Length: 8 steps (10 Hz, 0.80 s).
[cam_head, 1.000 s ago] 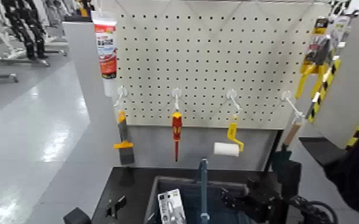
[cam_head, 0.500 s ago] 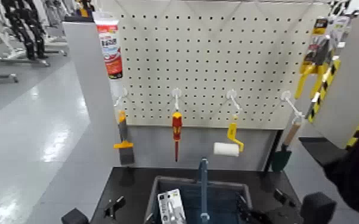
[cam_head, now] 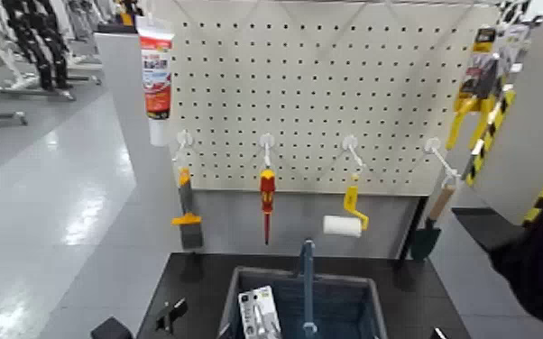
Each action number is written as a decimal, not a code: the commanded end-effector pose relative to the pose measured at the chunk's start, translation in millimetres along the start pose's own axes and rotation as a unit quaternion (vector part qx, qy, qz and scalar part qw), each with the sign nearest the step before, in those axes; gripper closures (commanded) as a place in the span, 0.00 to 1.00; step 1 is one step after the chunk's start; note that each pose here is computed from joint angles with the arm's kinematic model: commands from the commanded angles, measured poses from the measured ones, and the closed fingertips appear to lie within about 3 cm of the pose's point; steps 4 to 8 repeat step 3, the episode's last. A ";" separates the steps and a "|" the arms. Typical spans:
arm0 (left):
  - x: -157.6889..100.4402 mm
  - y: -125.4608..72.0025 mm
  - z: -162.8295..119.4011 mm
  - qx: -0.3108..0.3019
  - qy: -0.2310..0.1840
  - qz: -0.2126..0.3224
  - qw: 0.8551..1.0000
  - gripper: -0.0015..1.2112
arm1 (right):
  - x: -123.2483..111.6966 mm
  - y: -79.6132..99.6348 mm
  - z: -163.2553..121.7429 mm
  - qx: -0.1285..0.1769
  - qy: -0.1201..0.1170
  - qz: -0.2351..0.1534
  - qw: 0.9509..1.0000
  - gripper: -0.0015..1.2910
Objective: Put the black wrench into the crate.
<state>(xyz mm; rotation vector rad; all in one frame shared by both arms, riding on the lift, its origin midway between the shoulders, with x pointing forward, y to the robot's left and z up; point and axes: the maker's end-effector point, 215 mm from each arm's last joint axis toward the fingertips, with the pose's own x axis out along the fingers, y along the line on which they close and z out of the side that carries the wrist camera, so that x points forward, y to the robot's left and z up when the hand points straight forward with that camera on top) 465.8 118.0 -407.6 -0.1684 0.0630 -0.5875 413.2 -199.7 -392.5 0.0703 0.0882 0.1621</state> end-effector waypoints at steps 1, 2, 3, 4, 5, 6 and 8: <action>-1.3 0.8 -0.2 0.001 0.001 0.002 1.000 0.09 | -10.0 -0.3 -0.6 -0.003 -0.006 -0.006 1.000 0.11; -1.0 0.5 -0.1 0.000 0.000 0.002 1.000 0.09 | -10.0 0.2 -1.3 -0.004 -0.006 -0.010 1.000 0.11; -0.9 0.4 0.7 0.000 0.000 0.002 1.000 0.09 | -8.8 0.6 -0.8 -0.004 -0.005 -0.010 1.000 0.12; -0.9 0.4 0.7 0.000 0.000 0.002 1.000 0.09 | -8.8 0.6 -0.8 -0.004 -0.005 -0.010 1.000 0.12; -0.9 0.4 0.7 0.000 0.000 0.002 1.000 0.09 | -8.8 0.6 -0.8 -0.004 -0.005 -0.010 1.000 0.12; -0.9 0.4 0.7 0.000 0.000 0.002 1.000 0.09 | -8.8 0.6 -0.8 -0.004 -0.005 -0.010 1.000 0.12; -0.9 0.4 0.7 0.000 0.000 0.002 1.000 0.09 | -8.8 0.6 -0.8 -0.004 -0.005 -0.010 1.000 0.12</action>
